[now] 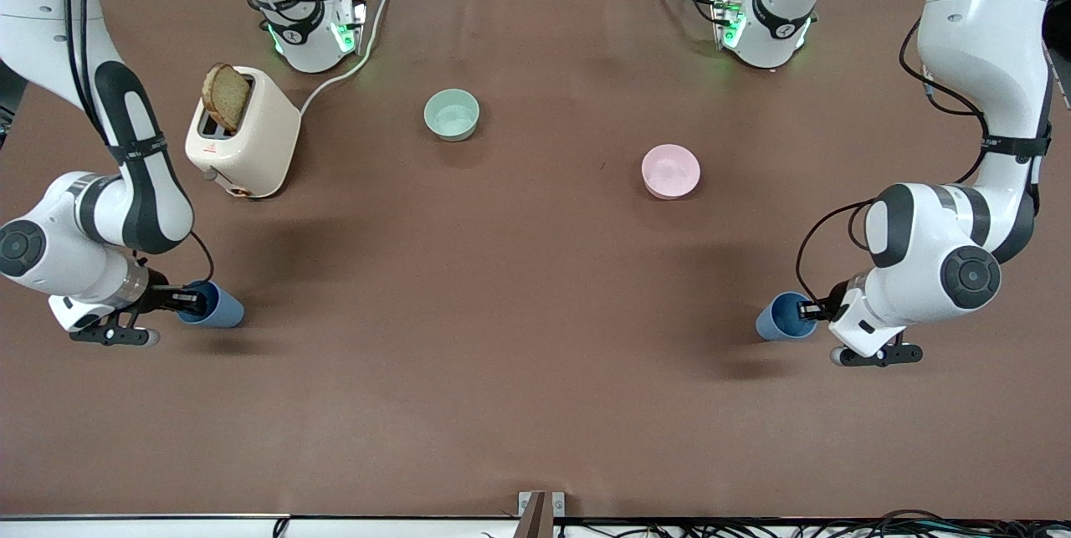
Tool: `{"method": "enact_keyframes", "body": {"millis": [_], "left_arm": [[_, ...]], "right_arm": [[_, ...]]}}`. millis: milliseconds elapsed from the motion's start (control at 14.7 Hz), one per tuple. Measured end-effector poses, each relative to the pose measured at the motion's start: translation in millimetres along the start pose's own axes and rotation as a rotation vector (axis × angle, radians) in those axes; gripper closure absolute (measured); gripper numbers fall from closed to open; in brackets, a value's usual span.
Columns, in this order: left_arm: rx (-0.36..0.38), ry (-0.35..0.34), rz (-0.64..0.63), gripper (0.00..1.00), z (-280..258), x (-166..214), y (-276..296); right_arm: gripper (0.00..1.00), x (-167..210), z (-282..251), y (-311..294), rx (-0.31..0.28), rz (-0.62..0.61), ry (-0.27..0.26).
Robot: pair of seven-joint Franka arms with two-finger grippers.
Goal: Stack blue cups with both arms
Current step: 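Close both grippers around the rims of the two blue cups, then carry the blue cup with the left gripper to the table center, set down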
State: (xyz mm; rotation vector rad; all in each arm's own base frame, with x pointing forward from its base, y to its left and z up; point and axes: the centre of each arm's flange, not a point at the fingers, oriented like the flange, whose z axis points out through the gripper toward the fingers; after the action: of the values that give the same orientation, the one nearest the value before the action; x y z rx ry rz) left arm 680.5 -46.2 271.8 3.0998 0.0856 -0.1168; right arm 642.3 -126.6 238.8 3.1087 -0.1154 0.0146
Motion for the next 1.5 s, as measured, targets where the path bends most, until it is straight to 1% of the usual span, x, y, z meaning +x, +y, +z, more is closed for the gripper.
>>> {"method": "enact_keyframes", "body": {"millis": [68, 136, 204, 272, 613, 749, 885, 1021, 1157, 1361, 1497], "left_arm": [[0.000, -0.001, 0.000, 0.71, 1, 0, 0], [0.000, -0.001, -0.002, 0.76, 1, 0, 0], [0.000, -0.001, -0.004, 0.85, 1, 0, 0], [-0.001, 0.000, -0.004, 0.96, 0, 0, 1], [-0.006, 0.033, -0.004, 0.96, -15, 8, 3], [-0.010, 0.063, 0.000, 0.96, -35, 11, 6], [-0.016, 0.085, 0.020, 0.96, -65, 7, 20], [-0.024, 0.098, 0.035, 0.96, -100, -6, 53], [-0.033, 0.105, 0.008, 0.96, -126, -27, 107], [-0.046, 0.110, -0.058, 0.96, -135, -64, 202], [-0.029, 0.113, -0.092, 0.96, -128, -89, 253]], "right_arm": [[0.74, 0, 0, 0, 0.000, 0.000, 0.000], [0.89, 0, 0, 0, 0.001, 0.001, 0.000], [0.96, 1, -2, -1, 0.003, 0.002, 0.003], [0.95, 2, -4, -1, 0.003, 0.002, 0.006], [0.95, 5, -11, -1, 0.007, 0.001, -0.023], [0.95, 12, -24, 0, 0.008, 0.001, -0.028], [0.95, 19, -36, 0, 0.007, -0.001, -0.018], [0.95, 22, -42, 0, 0.007, -0.002, -0.018], [0.95, 23, -44, 0, 0.007, -0.002, -0.015], [0.95, 27, -66, 0, 0.005, -0.003, 0.018], [0.95, 27, -93, -3, 0.007, -0.006, 0.034]]}}
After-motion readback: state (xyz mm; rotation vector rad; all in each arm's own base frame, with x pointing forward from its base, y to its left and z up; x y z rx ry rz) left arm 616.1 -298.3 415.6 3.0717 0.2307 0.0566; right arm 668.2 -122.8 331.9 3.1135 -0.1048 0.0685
